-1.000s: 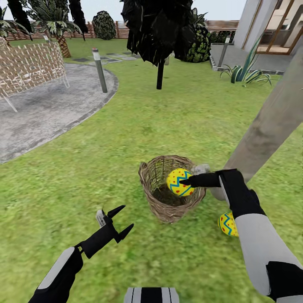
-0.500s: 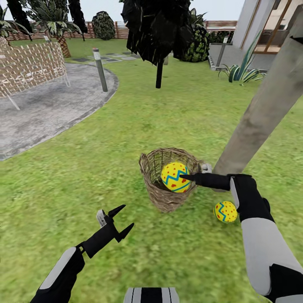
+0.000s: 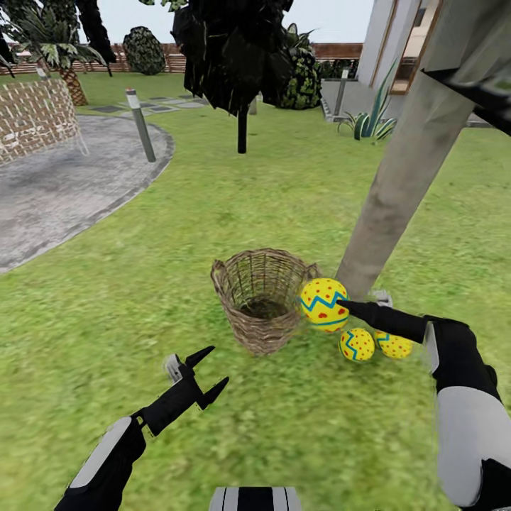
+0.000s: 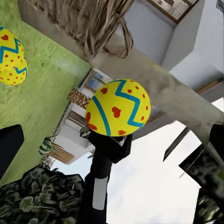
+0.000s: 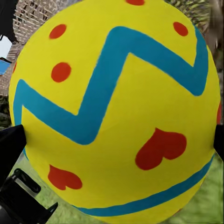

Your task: Take the three Easter eggs out of the wicker basket on the lawn in the garden, then place them on the lawn next to a single tree (choose any tree) so that all three eggs are next to the same tree and none are left in the basket.

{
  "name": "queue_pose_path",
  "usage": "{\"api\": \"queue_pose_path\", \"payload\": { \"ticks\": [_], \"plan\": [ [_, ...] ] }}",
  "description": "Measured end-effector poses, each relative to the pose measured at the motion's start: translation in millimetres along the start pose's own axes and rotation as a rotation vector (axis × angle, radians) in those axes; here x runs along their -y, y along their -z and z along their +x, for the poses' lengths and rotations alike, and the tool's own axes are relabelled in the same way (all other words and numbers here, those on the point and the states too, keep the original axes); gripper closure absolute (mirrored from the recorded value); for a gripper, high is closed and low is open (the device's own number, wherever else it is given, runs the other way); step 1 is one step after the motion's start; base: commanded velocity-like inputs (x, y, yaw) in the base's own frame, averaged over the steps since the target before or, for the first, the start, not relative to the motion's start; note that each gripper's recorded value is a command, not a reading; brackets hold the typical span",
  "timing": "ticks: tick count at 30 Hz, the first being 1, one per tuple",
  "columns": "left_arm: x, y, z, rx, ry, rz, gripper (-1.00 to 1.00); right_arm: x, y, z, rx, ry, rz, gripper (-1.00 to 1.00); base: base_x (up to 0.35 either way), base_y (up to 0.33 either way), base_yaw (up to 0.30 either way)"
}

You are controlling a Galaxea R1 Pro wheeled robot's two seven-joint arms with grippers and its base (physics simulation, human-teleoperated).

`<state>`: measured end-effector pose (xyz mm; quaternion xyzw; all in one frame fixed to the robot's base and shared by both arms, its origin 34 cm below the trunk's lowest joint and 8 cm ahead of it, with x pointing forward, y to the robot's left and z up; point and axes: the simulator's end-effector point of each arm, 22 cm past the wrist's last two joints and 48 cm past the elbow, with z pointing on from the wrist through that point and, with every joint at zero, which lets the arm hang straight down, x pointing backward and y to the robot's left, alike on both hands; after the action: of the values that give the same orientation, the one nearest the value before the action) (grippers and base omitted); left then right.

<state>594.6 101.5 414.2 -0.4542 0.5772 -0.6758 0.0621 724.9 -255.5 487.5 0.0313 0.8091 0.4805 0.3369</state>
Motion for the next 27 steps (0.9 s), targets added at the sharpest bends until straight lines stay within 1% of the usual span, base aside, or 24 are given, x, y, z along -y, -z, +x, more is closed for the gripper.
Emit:
{"api": "queue_pose_path", "payload": {
  "ticks": [3,6,8,9,10,11,12,16,17,20,21,24,27],
  "plan": [
    [0.5,-4.4,7.9,-0.017,0.002,0.004,-1.00,6.0,1.1,6.0,-0.005,-0.019,0.010,1.00,0.000,0.000,-0.234],
    [3.1,-7.5,15.1,-0.034,-0.004,0.008,-1.00,8.2,4.1,5.5,-0.006,-0.014,0.019,1.00,0.000,0.000,-0.234],
    [-1.0,-12.9,23.2,-0.046,0.005,0.005,-1.00,11.8,5.1,5.8,-0.007,-0.011,0.037,1.00,0.000,0.000,-0.234],
    [-5.0,-21.9,36.1,-0.066,0.019,0.007,-1.00,20.3,4.9,9.5,-0.011,-0.013,0.074,1.00,0.000,0.000,-0.234],
    [-7.8,-26.3,42.9,-0.077,0.019,0.003,-1.00,29.4,5.4,13.6,-0.016,-0.016,0.113,1.00,0.000,0.000,-0.234],
    [-12.4,-29.0,47.7,-0.086,0.006,-0.013,-1.00,39.4,6.1,17.0,-0.021,-0.017,0.159,1.00,0.000,0.000,-0.234],
    [-16.5,-29.9,50.0,-0.091,-0.010,-0.030,-1.00,45.2,6.8,18.2,-0.022,-0.017,0.187,1.00,0.000,0.000,-0.234],
    [-18.5,-30.5,52.3,-0.096,-0.027,-0.043,-1.00,56.4,10.6,12.2,-0.001,0.022,0.247,1.00,0.000,-0.023,-0.234],
    [-18.3,-30.6,52.7,-0.096,-0.029,-0.043,-1.00,61.4,12.3,10.8,0.003,0.027,0.272,1.00,0.000,-0.163,-0.234],
    [-16.9,-30.7,53.4,-0.097,-0.031,-0.041,-1.00,69.8,15.4,8.6,0.010,0.031,0.319,1.00,0.000,-0.272,-0.234],
    [-16.5,-30.8,53.7,-0.097,-0.032,-0.041,-1.00,72.5,16.7,6.7,0.015,0.040,0.335,1.00,0.000,-0.323,-0.234],
    [-15.1,-31.0,54.3,-0.097,-0.035,-0.039,-1.00,73.2,18.2,2.5,0.028,0.058,0.346,1.00,0.000,-0.331,-0.234],
    [-13.7,-31.0,55.0,-0.098,-0.038,-0.037,-1.00,73.2,19.3,0.7,0.032,0.064,0.353,1.00,0.000,-0.334,-0.221]
  ]
}}
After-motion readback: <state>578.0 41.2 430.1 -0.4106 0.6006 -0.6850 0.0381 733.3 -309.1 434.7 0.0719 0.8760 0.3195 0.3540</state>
